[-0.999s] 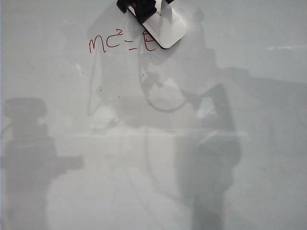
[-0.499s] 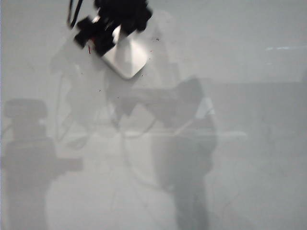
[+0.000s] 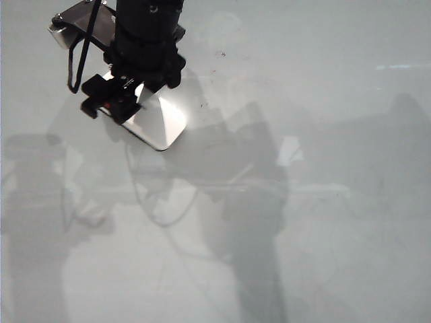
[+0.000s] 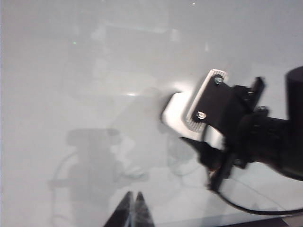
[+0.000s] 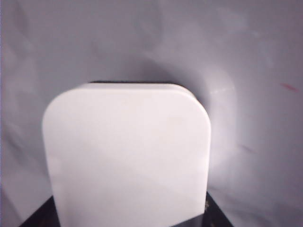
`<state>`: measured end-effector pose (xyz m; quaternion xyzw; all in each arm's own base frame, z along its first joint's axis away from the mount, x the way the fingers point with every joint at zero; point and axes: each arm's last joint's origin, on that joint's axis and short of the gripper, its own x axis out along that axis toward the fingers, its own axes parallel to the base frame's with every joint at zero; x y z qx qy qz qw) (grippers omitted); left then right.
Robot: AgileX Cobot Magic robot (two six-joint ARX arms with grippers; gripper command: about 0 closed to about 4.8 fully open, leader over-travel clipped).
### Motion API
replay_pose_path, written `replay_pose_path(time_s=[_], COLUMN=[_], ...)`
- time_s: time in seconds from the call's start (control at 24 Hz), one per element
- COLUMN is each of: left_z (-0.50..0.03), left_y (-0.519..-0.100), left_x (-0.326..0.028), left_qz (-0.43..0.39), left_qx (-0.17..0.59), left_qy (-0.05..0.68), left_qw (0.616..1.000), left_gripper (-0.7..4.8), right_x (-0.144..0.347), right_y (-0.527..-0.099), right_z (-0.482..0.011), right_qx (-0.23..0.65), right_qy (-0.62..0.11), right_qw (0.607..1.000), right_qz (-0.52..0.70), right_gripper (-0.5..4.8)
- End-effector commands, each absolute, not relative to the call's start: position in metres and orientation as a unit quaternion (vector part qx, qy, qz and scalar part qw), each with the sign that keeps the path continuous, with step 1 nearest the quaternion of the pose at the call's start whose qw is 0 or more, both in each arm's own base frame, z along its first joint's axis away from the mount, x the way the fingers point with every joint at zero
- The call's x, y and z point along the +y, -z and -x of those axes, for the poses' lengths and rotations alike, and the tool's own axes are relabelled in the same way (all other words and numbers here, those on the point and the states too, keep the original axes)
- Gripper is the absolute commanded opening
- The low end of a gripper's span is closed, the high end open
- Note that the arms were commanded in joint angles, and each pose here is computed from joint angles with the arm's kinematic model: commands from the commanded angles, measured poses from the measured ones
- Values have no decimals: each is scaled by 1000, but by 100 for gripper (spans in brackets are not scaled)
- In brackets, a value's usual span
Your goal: Grab the whiteboard eraser that is attached to the surface of the whiteboard and use it to clean the writing on the whiteboard.
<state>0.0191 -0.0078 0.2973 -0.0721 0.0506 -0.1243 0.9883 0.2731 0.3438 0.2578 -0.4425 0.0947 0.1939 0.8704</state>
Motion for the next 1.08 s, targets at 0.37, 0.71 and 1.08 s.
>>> replay_pose_path(time_s=[0.37, 0.71, 1.08], left_z=[-19, -19, -21], left_y=[-300, -302, -309], left_x=[-7, -7, -5], left_qz=[57, 55, 50], left_qx=[38, 25, -12], left_qy=[112, 106, 77], left_qw=[991, 993, 996], left_gripper=[-5, -5, -5], right_x=[303, 351, 270], right_y=[-328, -270, -356], right_z=[-271, -261, -210], right_qx=[59, 81, 68], right_qy=[-122, -175, -107], right_qw=[896, 874, 943], right_qz=[422, 445, 309], right_gripper=[158, 158, 158])
